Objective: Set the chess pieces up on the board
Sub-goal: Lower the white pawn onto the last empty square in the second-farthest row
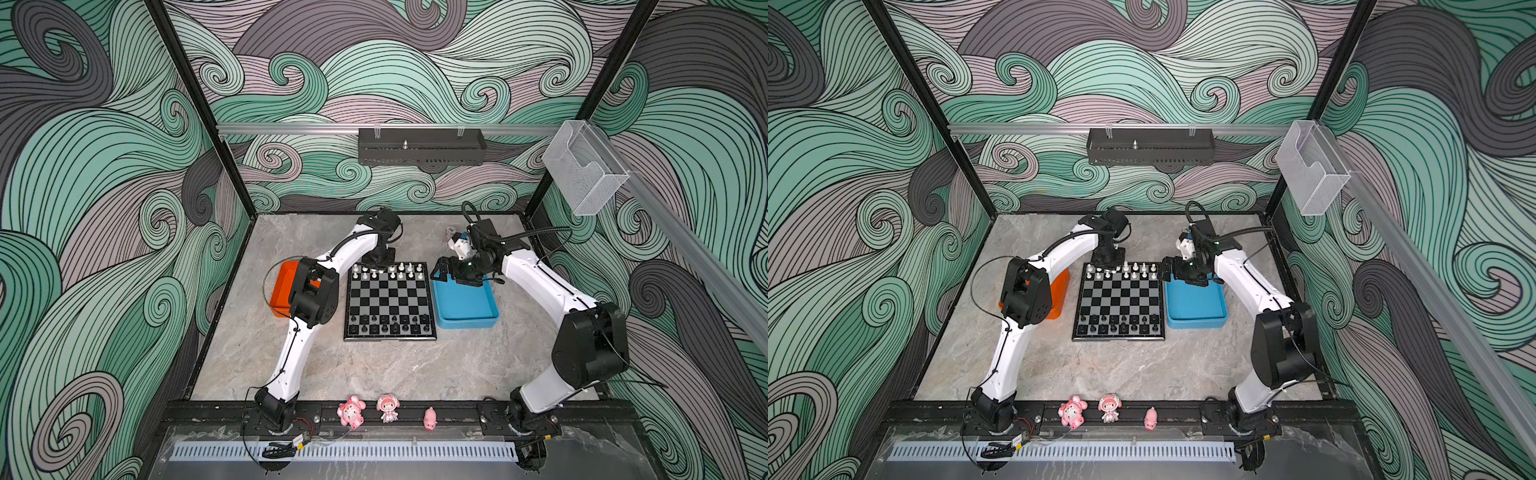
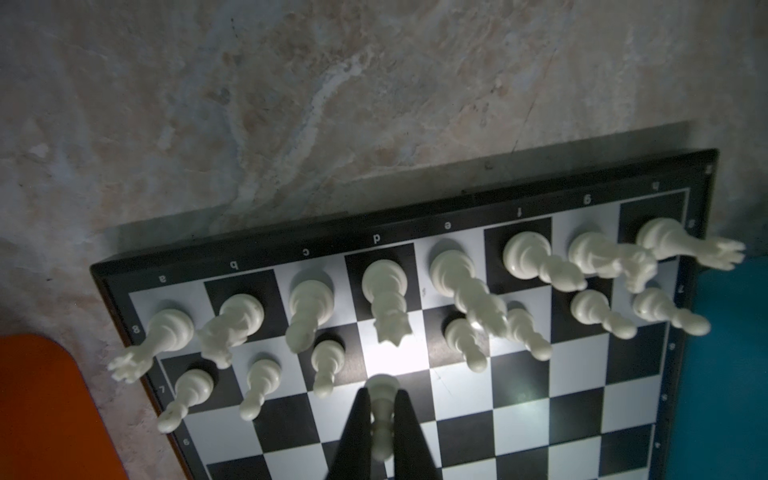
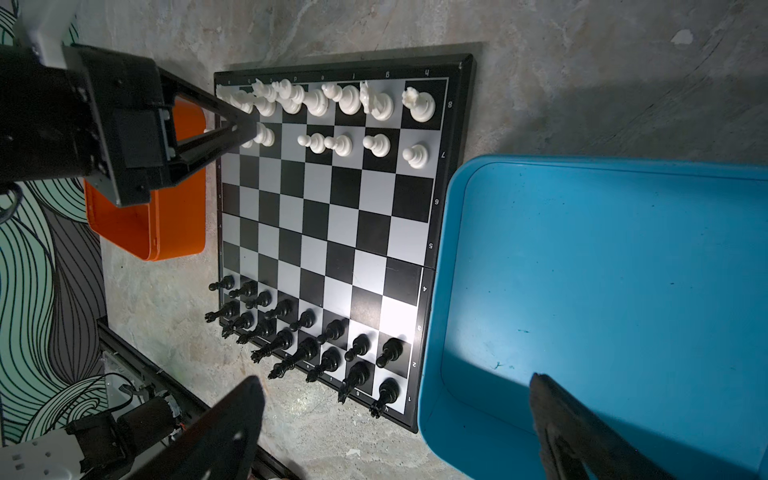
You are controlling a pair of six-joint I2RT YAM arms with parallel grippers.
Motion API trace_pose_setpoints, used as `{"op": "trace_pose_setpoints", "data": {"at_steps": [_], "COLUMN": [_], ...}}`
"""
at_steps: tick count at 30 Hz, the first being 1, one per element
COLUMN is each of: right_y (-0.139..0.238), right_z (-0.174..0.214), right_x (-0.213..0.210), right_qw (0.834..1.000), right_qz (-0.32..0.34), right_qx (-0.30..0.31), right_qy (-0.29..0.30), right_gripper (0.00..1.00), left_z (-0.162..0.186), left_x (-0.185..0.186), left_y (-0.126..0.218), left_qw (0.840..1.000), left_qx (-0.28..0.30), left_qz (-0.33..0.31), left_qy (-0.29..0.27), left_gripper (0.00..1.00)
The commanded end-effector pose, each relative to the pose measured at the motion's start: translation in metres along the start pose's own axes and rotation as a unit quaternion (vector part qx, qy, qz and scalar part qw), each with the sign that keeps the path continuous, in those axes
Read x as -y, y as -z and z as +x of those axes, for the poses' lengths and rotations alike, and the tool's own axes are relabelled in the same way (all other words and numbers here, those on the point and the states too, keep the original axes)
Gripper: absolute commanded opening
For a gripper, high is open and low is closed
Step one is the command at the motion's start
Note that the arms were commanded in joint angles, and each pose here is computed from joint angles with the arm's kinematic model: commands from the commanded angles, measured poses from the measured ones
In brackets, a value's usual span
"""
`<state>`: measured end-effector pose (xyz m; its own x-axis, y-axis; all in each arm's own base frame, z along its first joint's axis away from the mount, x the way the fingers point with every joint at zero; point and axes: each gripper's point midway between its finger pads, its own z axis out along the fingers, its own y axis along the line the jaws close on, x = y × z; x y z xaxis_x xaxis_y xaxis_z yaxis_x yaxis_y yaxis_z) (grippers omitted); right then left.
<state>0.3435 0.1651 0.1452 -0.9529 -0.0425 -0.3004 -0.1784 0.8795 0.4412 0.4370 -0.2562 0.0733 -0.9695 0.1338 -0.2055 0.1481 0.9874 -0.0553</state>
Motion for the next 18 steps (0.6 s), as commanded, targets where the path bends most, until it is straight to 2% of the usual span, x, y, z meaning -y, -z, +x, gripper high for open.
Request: {"op": "trace_pose_setpoints", "data": {"at_steps": [1,18], "right_y": [-0.0027,-0.0039], "right_z": [0.0062,0.0067], "right_x": [0.0025,0.0045], "right_qw": [1.000,1.000], "right_qz": [-0.003,-0.002], "right_qx": [-0.012,-0.013], "right_qy": [0.002,-0.001], "right_gripper": [0.99,0.99], "left_z": [-0.0025,-0.0007], "left_x": [0.0080,0.0065], "left_y": [-0.0036,-0.0119], "left_qw": [1.000,1.000], "left_qx": [0.001,0.001], "left_qz": [0.004,-0.002], "left_qy": [0.004,0.022], "left_gripper": [0.10,0.10]}}
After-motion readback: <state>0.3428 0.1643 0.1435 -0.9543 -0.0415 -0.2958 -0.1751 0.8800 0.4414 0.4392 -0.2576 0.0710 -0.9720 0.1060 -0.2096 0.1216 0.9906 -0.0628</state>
